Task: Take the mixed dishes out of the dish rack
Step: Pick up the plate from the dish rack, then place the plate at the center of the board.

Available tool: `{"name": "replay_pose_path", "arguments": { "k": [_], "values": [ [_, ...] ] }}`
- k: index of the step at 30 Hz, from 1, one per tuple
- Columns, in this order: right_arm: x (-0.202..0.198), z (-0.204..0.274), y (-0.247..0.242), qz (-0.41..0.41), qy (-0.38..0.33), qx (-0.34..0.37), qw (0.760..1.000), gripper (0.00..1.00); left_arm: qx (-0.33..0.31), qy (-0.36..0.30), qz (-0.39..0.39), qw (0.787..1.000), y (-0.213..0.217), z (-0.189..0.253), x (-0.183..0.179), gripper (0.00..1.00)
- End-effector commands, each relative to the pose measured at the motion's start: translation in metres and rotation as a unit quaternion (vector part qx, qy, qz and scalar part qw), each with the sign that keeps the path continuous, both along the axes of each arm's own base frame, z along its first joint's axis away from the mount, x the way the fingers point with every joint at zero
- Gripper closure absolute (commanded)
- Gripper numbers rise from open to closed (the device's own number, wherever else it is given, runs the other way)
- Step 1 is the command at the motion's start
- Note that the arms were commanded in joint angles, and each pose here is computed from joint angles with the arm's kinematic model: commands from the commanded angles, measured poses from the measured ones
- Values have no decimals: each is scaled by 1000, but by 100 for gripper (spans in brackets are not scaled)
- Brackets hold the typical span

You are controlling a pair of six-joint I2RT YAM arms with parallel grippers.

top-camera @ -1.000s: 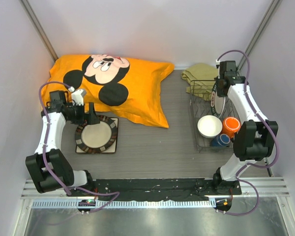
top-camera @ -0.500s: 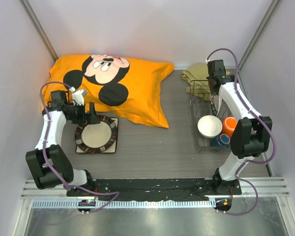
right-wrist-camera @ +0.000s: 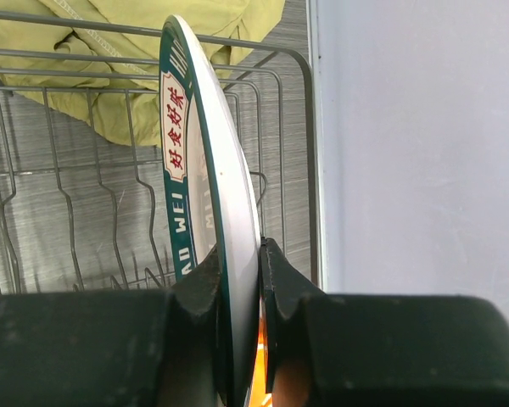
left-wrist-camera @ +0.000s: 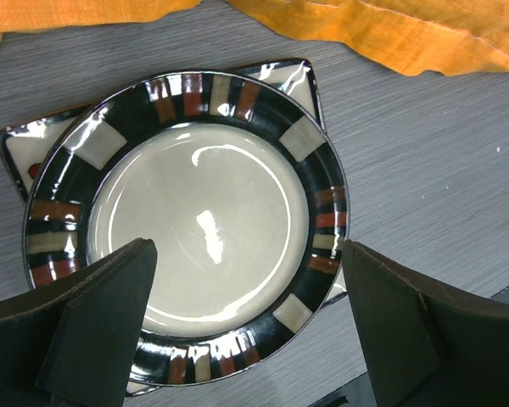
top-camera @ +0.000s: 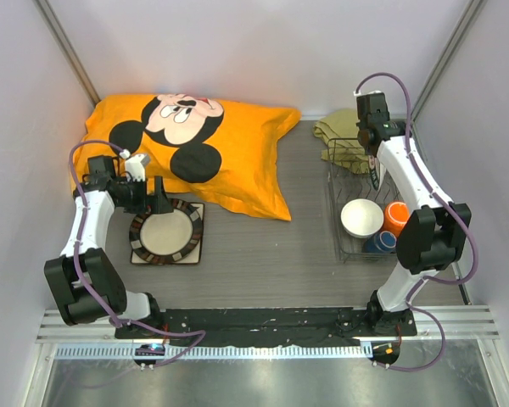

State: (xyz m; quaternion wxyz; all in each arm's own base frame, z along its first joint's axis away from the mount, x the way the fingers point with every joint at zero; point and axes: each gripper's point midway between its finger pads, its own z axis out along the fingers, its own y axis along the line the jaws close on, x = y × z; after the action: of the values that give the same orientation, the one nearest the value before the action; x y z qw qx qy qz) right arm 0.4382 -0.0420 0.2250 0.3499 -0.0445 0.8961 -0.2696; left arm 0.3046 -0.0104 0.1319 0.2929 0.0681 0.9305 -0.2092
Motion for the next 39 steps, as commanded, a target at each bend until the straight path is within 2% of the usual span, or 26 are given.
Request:
{"name": "replay_pose_path", "arguments": {
  "k": [1, 12, 16, 19, 28, 31, 32, 35, 39],
  "values": [
    [-3, 62, -2, -6, -67, -10, 998, 99, -18, -41, -20, 999, -10, 25, 9, 4],
    [-28, 120, 34, 47, -117, 9, 992, 99, -49, -113, -87, 989, -52, 77, 6, 4],
    [-44, 145, 61, 91, -144, 27, 985, 99, -59, -137, -119, 982, -72, 97, 3, 4],
    [-53, 149, 96, 156, -140, 62, 976, 99, -67, -153, -143, 976, -87, 111, 1, 4],
    [-100, 134, 192, 360, -79, 173, 914, 99, -58, -222, -211, 950, -135, 148, -6, 4],
    [-113, 124, 207, 401, -57, 177, 897, 99, -54, -241, -232, 941, -151, 157, -10, 4],
    [-121, 118, 218, 426, -43, 193, 883, 99, -54, -251, -239, 936, -156, 161, -10, 4],
    [-136, 112, 235, 463, -23, 206, 862, 99, -61, -275, -261, 923, -175, 173, -15, 4],
    [-153, 104, 251, 502, 4, 223, 836, 99, -69, -284, -303, 907, -202, 176, -25, 4]
  ]
}}
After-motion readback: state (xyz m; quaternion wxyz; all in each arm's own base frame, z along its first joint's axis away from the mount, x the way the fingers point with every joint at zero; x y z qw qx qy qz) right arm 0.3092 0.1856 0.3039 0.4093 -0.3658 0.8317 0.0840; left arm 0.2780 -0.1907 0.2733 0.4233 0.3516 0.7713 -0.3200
